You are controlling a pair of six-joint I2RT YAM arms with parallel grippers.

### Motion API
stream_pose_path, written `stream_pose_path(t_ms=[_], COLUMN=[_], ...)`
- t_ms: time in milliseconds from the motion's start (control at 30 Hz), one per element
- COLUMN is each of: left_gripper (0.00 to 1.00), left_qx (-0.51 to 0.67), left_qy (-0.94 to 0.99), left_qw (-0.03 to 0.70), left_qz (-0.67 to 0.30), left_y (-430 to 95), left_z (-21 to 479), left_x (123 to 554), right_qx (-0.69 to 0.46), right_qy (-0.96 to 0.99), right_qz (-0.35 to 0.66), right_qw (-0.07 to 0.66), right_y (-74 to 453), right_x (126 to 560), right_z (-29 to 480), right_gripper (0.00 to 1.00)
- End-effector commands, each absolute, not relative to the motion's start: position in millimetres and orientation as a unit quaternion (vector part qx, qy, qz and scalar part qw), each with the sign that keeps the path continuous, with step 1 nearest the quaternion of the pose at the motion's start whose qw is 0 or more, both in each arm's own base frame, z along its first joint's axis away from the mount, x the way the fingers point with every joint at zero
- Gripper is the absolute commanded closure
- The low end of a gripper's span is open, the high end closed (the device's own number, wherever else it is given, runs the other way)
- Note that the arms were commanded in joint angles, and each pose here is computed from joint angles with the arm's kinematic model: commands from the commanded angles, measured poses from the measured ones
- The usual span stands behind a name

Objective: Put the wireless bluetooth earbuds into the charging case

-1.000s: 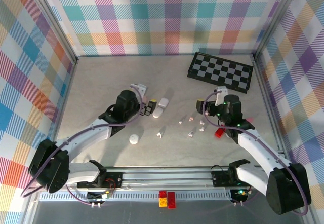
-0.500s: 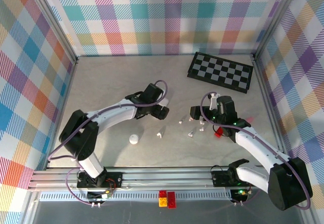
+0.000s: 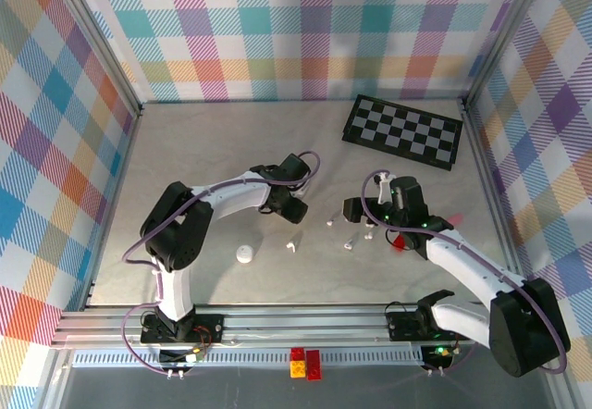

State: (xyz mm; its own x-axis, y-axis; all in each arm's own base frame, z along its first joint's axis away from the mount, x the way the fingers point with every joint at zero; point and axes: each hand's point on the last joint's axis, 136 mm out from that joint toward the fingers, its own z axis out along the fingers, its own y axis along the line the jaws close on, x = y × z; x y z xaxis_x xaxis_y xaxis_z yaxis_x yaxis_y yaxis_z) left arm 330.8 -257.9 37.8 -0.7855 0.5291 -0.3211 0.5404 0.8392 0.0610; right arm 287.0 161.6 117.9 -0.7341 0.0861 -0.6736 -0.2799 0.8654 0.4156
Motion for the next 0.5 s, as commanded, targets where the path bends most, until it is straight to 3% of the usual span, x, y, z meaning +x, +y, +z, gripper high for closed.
stream_pose_path(t_ms=[0,267,333,467], left_gripper=[0.33,0.41,0.47,0.47], left_qx=[0.293,0.297,0.299,0.303], left_qy=[0.944,0.942,0.941,0.94], left_qw=[0.149,0.157,0.158,0.156], left_qz=[0.002,0.009,0.007,0.01], left_y=[-255,-255,-256,-256], left_z=[34,28,26,21], left_x=[327,332,333,334], right_qx=[-0.052,-0.028,-0.016,0.003], right_qy=[0.896,0.894,0.898,0.901], right_qz=[0.257,0.264,0.262,0.265], right_qw=[0.358,0.361,0.354,0.344], right_y=[165,163,162,162], right_x=[285,286,286,288], right_z=[118,122,122,122], right_gripper=[0.01,0.01,0.01,0.01])
